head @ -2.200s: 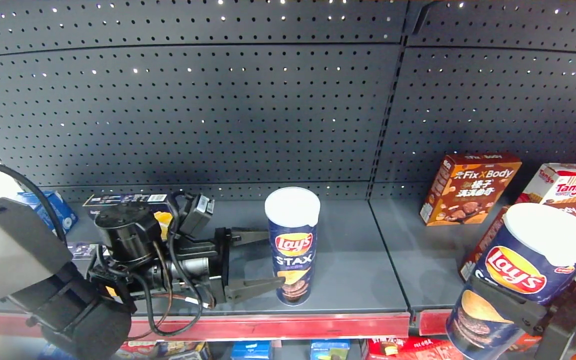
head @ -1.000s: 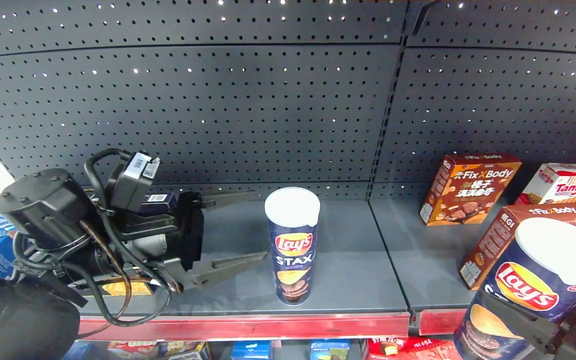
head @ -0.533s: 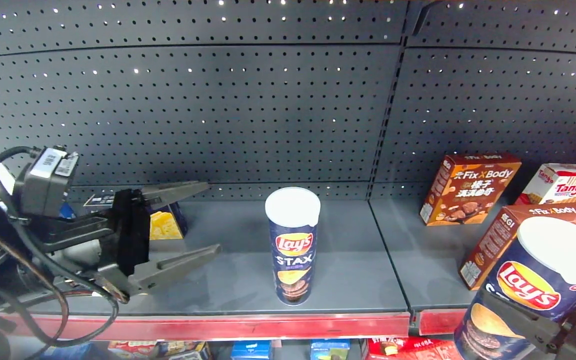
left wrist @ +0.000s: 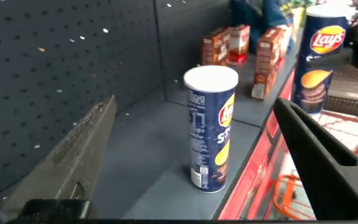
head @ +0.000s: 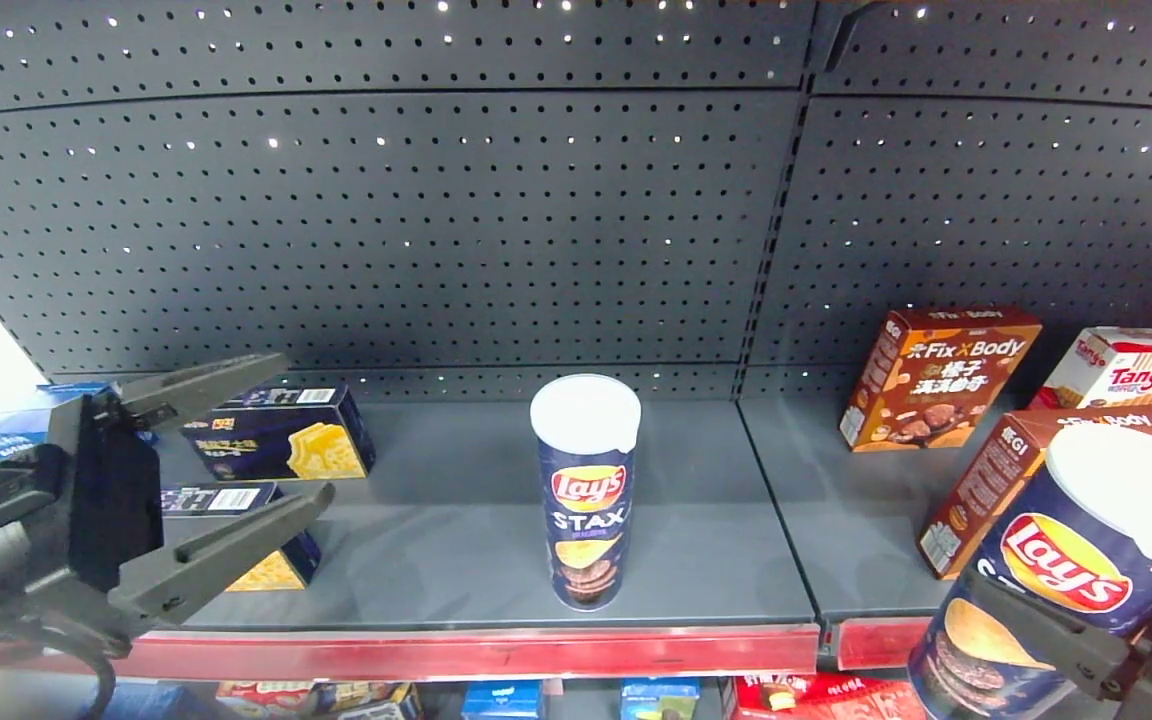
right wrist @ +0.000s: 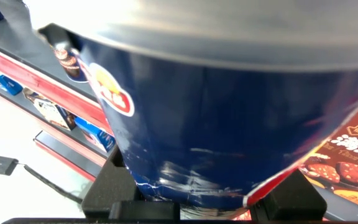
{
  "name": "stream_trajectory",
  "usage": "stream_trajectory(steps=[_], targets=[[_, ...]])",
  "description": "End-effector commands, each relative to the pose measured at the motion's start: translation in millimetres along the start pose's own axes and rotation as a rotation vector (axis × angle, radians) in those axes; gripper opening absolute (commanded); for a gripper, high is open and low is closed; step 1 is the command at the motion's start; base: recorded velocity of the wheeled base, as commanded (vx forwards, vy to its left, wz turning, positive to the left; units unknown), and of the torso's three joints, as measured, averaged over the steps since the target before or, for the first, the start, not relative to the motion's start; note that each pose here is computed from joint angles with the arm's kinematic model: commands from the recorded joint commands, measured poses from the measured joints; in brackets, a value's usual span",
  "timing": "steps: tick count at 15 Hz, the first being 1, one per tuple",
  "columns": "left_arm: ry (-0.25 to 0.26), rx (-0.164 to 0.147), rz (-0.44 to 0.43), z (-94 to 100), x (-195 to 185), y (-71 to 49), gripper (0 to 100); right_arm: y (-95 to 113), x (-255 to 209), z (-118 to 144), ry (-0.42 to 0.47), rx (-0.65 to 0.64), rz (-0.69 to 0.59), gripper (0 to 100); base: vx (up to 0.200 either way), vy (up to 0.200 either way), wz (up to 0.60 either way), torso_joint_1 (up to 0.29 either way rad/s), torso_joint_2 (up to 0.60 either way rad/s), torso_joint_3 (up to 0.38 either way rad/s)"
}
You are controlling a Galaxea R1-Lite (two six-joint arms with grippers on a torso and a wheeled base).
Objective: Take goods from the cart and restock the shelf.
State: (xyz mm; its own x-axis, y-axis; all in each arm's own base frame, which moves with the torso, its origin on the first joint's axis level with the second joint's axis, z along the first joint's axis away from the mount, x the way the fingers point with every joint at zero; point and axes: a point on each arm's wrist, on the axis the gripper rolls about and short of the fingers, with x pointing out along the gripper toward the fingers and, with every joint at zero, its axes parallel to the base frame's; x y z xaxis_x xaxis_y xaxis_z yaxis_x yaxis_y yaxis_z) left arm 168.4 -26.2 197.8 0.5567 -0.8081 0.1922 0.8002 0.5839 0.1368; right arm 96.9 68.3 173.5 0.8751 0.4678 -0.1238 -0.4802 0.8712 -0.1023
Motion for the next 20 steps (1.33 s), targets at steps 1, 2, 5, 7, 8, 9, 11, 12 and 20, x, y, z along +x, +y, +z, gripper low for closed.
stream_trajectory(steps=[1,2,5,7,8,9,11,12,20], targets=[[-0.015,0.021,0.057,4.7,-23.0,-20.0,100,-0.4,-2.7,1.3,-0.013,-0.003,-0.001,0,0.0,0.0,0.0,0.0,0.0,0.0],[-0.014,0.018,0.074,4.2,-29.5,-24.7,100,-0.5,-3.3,1.1,-0.015,-0.002,-0.001,0,0.0,0.0,0.0,0.0,0.0,0.0],[-0.027,0.007,0.133,4.3,-41.2,-36.0,100,-1.0,-6.0,1.3,-0.024,-0.001,-0.003,0,0.0,0.0,0.0,0.0,0.0,0.0],[-0.035,0.003,0.204,0.2,-52.9,-49.3,100,-1.0,-6.8,2.1,-0.03,0.0,-0.002,0,0.0,0.0,0.0,0.0,0.0,0.0],[-0.036,0.007,0.23,0.2,-57.1,-52.7,100,-1.1,-6.7,3.5,-0.035,0.001,-0.003,0,0.0,0.0,0.0,0.0,0.0,0.0],[-0.018,-0.008,0.256,-0.2,-61.9,-56.6,100,-0.9,-6.2,4.7,-0.038,0.001,0.0,0,0.0,0.0,0.0,0.0,0.0,0.0],[0.004,-0.028,0.314,-1.1,-73.7,-70.3,100,-0.6,-6.2,5.6,-0.041,-0.001,0.004,0,0.0,0.0,0.0,0.0,0.0,0.0],[0.021,-0.046,0.366,-3.2,-80.3,-78.3,100,-0.7,-6.1,6.5,-0.044,0.0,0.004,0,0.0,0.0,0.0,0.0,0.0,0.0],[0.081,-0.102,0.746,-5.4,-125.4,-148.0,100,-1.9,-8.2,10.6,-0.069,-0.01,-0.005,0,0.0,0.0,0.0,0.0,0.0,0.0]])
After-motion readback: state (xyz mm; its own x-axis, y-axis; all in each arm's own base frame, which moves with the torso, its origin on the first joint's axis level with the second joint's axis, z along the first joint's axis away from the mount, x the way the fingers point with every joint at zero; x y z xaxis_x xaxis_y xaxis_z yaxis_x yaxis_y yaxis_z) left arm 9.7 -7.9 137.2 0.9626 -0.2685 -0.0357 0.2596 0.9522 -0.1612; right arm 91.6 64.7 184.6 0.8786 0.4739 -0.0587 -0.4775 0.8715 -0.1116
